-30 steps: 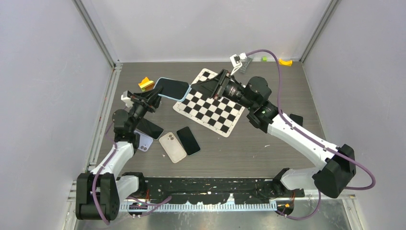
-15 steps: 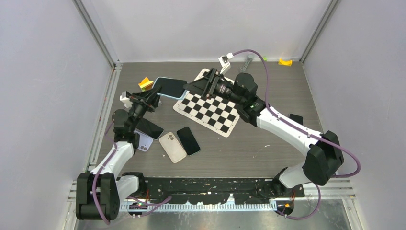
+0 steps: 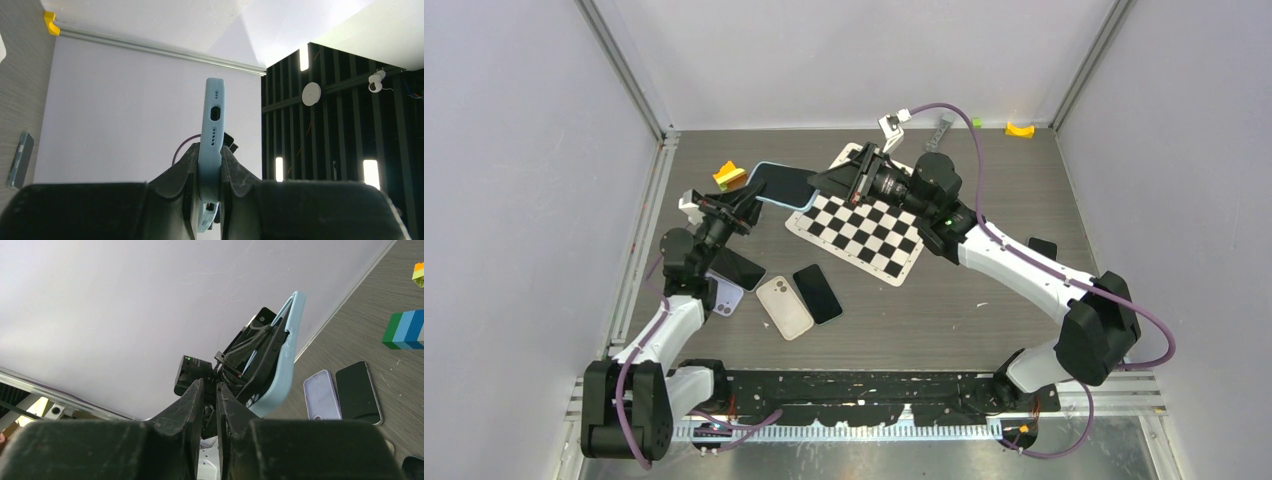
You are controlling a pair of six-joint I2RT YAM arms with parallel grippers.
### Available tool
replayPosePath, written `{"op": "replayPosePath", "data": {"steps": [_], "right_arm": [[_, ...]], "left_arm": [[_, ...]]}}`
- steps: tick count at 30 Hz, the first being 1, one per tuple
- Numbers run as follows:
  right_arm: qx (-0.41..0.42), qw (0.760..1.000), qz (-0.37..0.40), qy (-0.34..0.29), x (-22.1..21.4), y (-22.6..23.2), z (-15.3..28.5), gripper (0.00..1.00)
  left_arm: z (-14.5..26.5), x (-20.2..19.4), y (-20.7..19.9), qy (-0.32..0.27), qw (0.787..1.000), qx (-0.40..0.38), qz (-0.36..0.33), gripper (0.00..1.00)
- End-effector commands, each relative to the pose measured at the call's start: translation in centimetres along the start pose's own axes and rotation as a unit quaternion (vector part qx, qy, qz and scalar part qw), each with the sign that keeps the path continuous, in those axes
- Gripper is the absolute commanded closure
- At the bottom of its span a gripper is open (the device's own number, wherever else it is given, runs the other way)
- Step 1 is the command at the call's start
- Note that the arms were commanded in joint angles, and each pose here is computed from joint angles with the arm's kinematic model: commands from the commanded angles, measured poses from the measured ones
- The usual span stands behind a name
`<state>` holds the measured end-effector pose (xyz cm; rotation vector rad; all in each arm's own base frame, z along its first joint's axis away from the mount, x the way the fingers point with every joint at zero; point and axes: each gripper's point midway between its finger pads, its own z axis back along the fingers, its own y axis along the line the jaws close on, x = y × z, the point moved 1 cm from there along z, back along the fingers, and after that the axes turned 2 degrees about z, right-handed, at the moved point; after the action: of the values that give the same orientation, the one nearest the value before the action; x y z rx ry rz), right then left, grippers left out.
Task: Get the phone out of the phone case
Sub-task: Remove the phone case from the phone.
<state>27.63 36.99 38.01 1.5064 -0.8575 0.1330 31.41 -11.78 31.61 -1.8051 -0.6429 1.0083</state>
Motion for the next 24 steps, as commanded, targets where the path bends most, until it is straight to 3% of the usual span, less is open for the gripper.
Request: {"op": "replayPosePath", "data": {"steps": [1, 4, 9, 11, 21, 24], "right_arm": [[0.053, 0.998, 0.021, -0.015, 1.1, 3.4, 0.3, 0.8], [0.036, 0.999, 0.013, -0.012, 0.9, 2.3, 0.1, 0.77], [0.009, 1.0, 0.004, -0.001, -0.1, 0.4, 0.0, 0.54], [0.012, 1.0, 0.004, -0.002, -0.3, 0.1, 0.0, 0.5], [0.04, 0.999, 0.004, -0.006, -0.1, 0.7, -0.6, 0.48], [0.059, 0.998, -0.001, -0.01, -0.1, 1.1, -0.5, 0.57]], "left_arm": [[0.3, -2.9, -4.4, 0.051, 0.997, -0.065, -0.001, 1.0], [0.3, -2.8, -4.6, 0.049, 0.996, -0.068, 0.003, 1.0], [0.4, -2.8, -5.3, 0.048, 0.995, -0.082, 0.019, 1.0], [0.4, -2.7, -5.7, 0.046, 0.994, -0.091, 0.033, 1.0], [-0.3, -4.1, -7.9, 0.071, 0.989, -0.117, 0.053, 1.0], [-0.3, -3.8, -8.2, 0.065, 0.988, -0.126, 0.06, 1.0]]}}
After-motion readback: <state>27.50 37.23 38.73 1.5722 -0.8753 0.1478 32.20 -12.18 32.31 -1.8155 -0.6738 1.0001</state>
